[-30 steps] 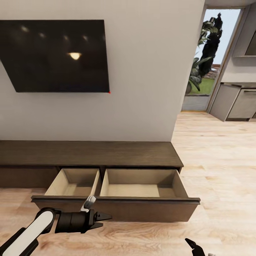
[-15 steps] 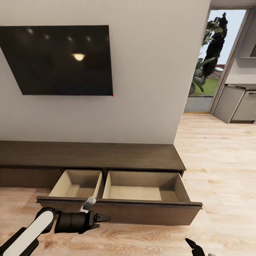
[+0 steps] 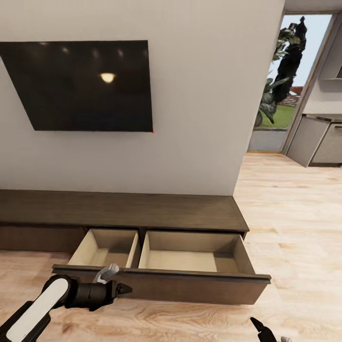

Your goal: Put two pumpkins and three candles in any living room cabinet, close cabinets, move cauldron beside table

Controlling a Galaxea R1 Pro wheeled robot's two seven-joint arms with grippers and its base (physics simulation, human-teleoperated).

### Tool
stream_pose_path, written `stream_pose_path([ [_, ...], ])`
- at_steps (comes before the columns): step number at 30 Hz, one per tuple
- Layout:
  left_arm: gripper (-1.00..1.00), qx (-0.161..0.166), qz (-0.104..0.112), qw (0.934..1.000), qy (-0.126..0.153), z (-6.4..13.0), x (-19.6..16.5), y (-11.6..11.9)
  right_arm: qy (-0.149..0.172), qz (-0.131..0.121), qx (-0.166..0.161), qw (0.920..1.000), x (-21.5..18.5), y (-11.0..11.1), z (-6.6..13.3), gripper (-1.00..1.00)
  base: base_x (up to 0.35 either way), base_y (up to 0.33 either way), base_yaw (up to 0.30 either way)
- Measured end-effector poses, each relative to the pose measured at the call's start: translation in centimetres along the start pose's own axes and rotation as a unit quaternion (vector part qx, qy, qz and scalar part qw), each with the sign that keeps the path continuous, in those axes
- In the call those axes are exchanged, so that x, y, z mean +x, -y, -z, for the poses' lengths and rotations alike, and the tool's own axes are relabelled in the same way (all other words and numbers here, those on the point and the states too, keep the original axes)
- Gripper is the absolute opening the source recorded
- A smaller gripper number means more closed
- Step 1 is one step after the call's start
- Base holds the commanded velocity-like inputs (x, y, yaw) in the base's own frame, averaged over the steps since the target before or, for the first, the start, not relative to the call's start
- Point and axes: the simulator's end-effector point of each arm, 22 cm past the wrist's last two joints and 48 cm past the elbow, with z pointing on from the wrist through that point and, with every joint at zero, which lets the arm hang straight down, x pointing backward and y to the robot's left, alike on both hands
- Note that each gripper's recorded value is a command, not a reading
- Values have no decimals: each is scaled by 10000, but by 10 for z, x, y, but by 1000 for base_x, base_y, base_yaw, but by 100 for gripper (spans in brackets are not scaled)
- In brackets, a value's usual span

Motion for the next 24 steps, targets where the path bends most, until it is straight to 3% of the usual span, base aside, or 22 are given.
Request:
stream_pose_path([
  [6, 100, -1010, 391, 9939, 208, 11, -14, -73, 34, 274, 40, 9996, -4, -6, 8, 100, 0, 0, 0],
  [8, 100, -1351, 455, 9889, 423, 16, -22, -96, 10, 430, 209, 9989, -4, -2, 10, 100, 0, 0, 0],
  [10, 100, -1619, 431, 9841, 595, 21, -28, -110, -4, 544, 473, 9974, -5, 7, 13, 100, 0, 0, 0],
  [14, 100, -1950, 411, 9778, 641, 26, -27, -129, -9, 642, 768, 9950, -8, 14, 20, 100, 0, 0, 0],
  [18, 100, -2411, 432, 9665, 769, 19, -20, -153, -42, 795, 972, 9921, -10, 18, 26, 100, 0, 0, 0],
  [24, 100, -2966, 214, 9495, 1002, 9, -13, -170, -73, 1018, 1356, 9855, -14, 27, 38, 100, 0, 0, 0],
])
